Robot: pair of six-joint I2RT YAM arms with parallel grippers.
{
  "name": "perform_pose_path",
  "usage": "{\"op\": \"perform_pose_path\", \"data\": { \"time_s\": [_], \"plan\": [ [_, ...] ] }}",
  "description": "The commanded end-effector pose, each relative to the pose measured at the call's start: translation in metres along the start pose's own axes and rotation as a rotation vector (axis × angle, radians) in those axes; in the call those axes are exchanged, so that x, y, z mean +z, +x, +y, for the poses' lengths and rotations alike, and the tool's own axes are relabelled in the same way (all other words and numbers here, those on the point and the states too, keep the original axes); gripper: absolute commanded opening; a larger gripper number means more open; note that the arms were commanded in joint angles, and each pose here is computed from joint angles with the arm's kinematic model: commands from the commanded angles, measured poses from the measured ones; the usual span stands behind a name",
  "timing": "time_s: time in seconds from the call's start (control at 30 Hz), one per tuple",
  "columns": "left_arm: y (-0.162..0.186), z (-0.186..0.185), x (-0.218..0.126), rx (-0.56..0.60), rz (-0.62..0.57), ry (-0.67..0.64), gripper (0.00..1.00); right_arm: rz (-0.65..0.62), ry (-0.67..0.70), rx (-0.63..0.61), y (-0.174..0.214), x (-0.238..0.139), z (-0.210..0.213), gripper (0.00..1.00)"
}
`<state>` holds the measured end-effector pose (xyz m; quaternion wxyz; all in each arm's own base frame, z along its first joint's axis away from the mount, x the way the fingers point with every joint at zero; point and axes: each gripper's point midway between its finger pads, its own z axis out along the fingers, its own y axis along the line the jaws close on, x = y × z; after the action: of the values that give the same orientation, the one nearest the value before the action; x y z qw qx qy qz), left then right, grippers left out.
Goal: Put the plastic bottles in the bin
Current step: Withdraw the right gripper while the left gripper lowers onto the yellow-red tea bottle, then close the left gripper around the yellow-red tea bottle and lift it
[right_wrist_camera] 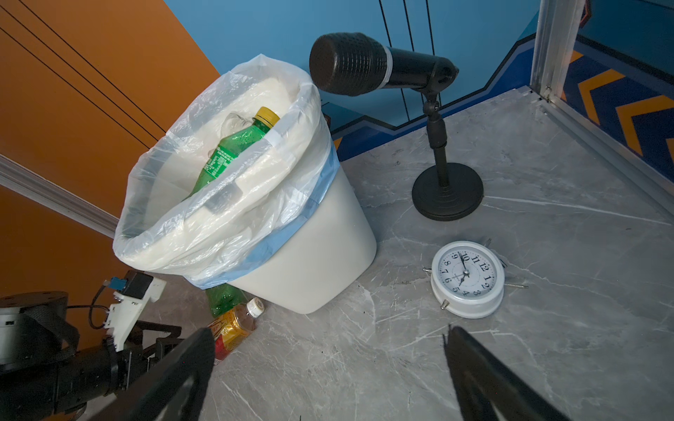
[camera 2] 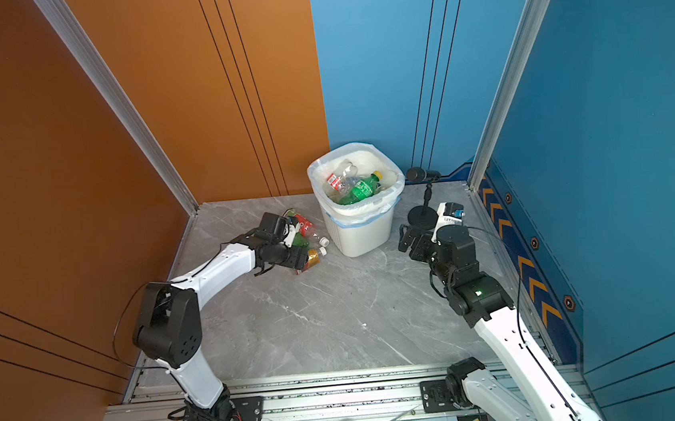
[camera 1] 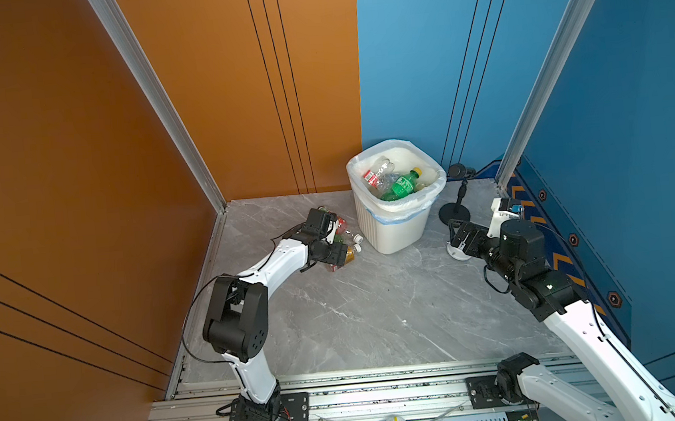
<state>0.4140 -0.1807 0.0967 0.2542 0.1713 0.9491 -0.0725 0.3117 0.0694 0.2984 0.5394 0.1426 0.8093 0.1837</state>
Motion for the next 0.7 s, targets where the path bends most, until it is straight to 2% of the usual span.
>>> {"op": "perform_pose_path", "data": {
  "time_s": [0.0,0.23,0.47,0.67],
  "plan": [
    [0.003,-0.002,0.006,0.028,0.049,-0.012,0.91,-0.011,-0.015,0.014,-0.001,-0.002,0.000,1.00],
    [-0.001,-0.006,0.022,0.043,0.074,-0.019,0.93,-0.014,-0.008,0.023,-0.002,-0.002,-0.004,1.00],
    [0.008,-0.011,0.035,0.044,0.126,-0.015,0.88,-0.018,-0.006,0.030,-0.003,-0.001,-0.007,1.00],
    [0.018,-0.015,0.042,0.041,0.161,-0.010,0.87,-0.020,-0.008,0.043,-0.004,0.000,-0.008,1.00]
  ]
}}
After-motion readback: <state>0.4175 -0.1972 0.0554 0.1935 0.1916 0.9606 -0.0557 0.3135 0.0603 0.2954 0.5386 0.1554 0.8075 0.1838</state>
